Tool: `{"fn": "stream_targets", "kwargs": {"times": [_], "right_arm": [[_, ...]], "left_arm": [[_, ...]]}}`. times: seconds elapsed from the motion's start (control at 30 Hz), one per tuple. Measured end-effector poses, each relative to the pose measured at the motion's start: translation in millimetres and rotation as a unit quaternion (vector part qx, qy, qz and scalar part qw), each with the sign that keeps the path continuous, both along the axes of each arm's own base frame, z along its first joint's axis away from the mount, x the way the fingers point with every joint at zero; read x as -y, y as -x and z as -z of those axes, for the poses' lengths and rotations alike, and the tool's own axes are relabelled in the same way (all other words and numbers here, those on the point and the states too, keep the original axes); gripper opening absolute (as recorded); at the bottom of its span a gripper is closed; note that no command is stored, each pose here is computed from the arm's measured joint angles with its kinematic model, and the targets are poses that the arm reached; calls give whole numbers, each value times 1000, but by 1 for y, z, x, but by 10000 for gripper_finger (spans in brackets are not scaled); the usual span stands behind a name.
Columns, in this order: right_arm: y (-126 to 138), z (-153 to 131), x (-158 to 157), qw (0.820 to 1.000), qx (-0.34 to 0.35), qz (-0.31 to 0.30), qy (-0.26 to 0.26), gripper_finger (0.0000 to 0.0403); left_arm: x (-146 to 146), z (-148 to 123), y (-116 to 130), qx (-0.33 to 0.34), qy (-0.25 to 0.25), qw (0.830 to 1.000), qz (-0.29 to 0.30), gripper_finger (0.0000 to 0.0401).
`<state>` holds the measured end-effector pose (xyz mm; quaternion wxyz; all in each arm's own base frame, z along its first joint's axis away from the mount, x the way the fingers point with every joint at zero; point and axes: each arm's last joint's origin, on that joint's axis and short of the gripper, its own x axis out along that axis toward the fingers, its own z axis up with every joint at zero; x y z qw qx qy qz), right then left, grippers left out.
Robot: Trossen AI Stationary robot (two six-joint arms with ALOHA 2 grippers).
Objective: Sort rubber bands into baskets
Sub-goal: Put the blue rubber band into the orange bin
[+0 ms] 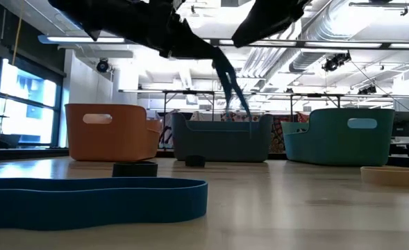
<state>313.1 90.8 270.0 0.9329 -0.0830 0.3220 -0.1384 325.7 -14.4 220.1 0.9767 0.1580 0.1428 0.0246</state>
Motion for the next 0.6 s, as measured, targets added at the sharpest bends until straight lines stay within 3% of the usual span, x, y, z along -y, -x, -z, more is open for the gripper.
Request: {"fn": "stream_targets", "kwargs": {"times": [0.17, 0.3, 0.6], "right_arm": [[8, -9, 3, 1000, 7, 7, -5, 184], [14, -10, 6, 1000, -7, 29, 3, 185], [20, -3, 9, 998, -33, 62, 5, 185]], "left_arm": [[-22, -19, 15, -3, 3, 998, -56, 1], [-43, -38, 38, -15, -9, 990, -137, 1], [-87, -63, 96, -66, -39, 937, -342, 0]]}}
